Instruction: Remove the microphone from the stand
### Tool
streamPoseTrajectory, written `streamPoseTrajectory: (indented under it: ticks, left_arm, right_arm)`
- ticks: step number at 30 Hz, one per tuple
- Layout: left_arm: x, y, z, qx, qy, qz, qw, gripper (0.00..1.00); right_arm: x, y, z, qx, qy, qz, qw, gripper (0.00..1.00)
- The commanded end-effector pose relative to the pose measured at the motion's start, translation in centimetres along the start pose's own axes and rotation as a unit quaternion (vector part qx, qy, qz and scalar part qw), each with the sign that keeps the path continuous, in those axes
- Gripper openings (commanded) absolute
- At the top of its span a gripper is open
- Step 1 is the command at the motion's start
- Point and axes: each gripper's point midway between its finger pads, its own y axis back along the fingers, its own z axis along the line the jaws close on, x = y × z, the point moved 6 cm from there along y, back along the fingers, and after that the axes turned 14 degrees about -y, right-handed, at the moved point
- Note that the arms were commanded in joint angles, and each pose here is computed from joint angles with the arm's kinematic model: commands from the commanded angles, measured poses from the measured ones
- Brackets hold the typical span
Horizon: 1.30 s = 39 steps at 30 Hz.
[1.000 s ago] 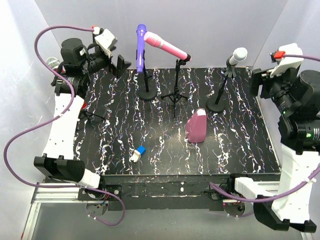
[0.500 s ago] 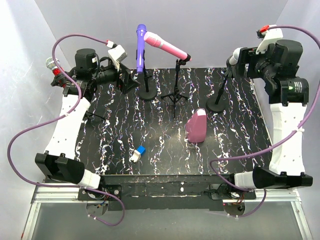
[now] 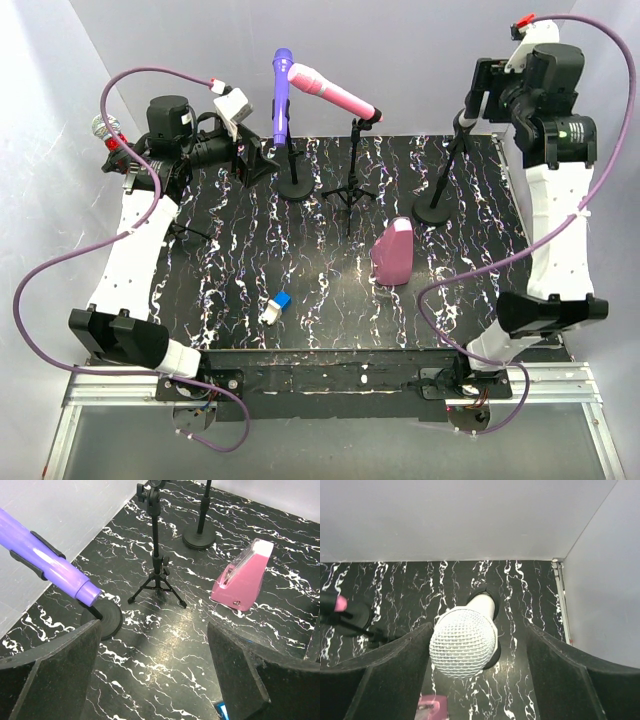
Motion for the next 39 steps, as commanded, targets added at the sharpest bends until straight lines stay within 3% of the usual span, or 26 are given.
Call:
streamPoseTrajectory:
  ticks: [1, 15, 29, 35, 39]
  left_arm:
    - [-1.9, 0.4, 0.1, 0.002, -0.021, -0.020, 1.000, 0.86]
    - [-1.3, 0.3, -0.4, 0.009, -0.016, -0.013, 1.000, 0.86]
    - [-1.5, -0.1, -1.1, 0.029, -0.023, -0.030, 0.999, 0.85]
    - [-1.9, -0.4, -1.5, 0.051, -0.011, -0.043, 0.998, 0.87]
    - [-2.1, -0.8, -2.2, 0.077, -0.010, -0.056, 0.995, 0.88]
  right_arm:
    - [-1.2, -0.7, -0.4, 0.045, -0.011, -0.018, 0.999, 0.79]
    - [1.8, -1.0, -0.8, 0.077, -0.026, 0.036, 0.996, 0.85]
    - [1.9, -0.2, -0.1, 0.024, 0.009, 0.029, 0.999, 0.49]
    - [3.1, 0.8, 1.9, -0.097, 0.066, 0.036, 0.993, 0.17]
    - [3.2, 2.0, 2.8, -0.153, 0.094, 0.018, 0.984, 0.14]
